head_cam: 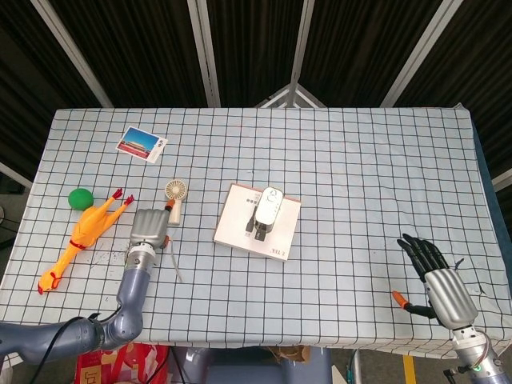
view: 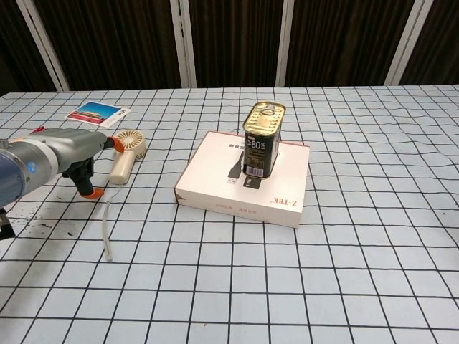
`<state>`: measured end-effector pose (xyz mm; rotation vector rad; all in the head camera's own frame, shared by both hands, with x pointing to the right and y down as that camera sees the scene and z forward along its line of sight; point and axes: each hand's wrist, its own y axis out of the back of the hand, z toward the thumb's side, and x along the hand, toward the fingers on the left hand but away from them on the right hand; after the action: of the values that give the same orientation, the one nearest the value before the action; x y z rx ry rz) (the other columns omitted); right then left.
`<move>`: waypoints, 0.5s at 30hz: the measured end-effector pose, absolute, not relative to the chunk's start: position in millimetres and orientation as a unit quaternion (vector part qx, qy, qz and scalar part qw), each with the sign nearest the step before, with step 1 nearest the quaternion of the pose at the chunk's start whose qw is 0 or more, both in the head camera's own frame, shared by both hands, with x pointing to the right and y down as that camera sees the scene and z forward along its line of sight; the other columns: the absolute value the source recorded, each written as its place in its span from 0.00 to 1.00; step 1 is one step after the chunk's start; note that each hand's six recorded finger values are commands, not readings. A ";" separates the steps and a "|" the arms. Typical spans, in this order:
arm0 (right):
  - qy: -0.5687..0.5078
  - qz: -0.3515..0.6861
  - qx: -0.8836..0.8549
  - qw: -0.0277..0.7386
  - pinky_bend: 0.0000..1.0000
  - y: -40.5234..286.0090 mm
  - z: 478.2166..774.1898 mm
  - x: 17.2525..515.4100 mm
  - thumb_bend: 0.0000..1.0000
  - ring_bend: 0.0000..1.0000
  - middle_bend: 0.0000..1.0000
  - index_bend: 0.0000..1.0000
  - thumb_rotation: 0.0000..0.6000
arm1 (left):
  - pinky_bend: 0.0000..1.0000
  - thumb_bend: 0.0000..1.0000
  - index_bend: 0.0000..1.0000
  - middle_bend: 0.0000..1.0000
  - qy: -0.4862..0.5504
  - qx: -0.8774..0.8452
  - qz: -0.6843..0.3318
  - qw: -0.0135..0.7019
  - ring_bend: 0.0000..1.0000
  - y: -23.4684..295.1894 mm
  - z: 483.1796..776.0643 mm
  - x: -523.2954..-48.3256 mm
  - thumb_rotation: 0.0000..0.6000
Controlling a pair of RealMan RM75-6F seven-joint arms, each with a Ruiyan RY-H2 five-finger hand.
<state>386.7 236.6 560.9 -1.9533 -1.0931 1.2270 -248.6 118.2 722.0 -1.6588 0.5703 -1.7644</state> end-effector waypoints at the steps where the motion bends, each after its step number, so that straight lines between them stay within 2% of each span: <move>1: -0.410 0.460 -0.732 0.290 0.06 236.6 560.9 386.6 0.29 0.00 0.00 0.00 1.00 | 0.84 0.46 0.13 1.00 0.216 -0.631 -0.672 0.321 0.83 118.8 722.5 -248.6 1.00; 15: -0.410 0.456 -0.734 0.292 0.06 236.9 560.1 385.4 0.29 0.00 0.00 0.00 1.00 | 0.84 0.46 0.14 1.00 0.196 -0.632 -0.679 0.318 0.83 125.3 731.8 -247.1 1.00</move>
<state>385.4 236.9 560.1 -1.9551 -1.0938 1.2166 -247.1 125.3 731.8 -1.6620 0.5168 -1.7860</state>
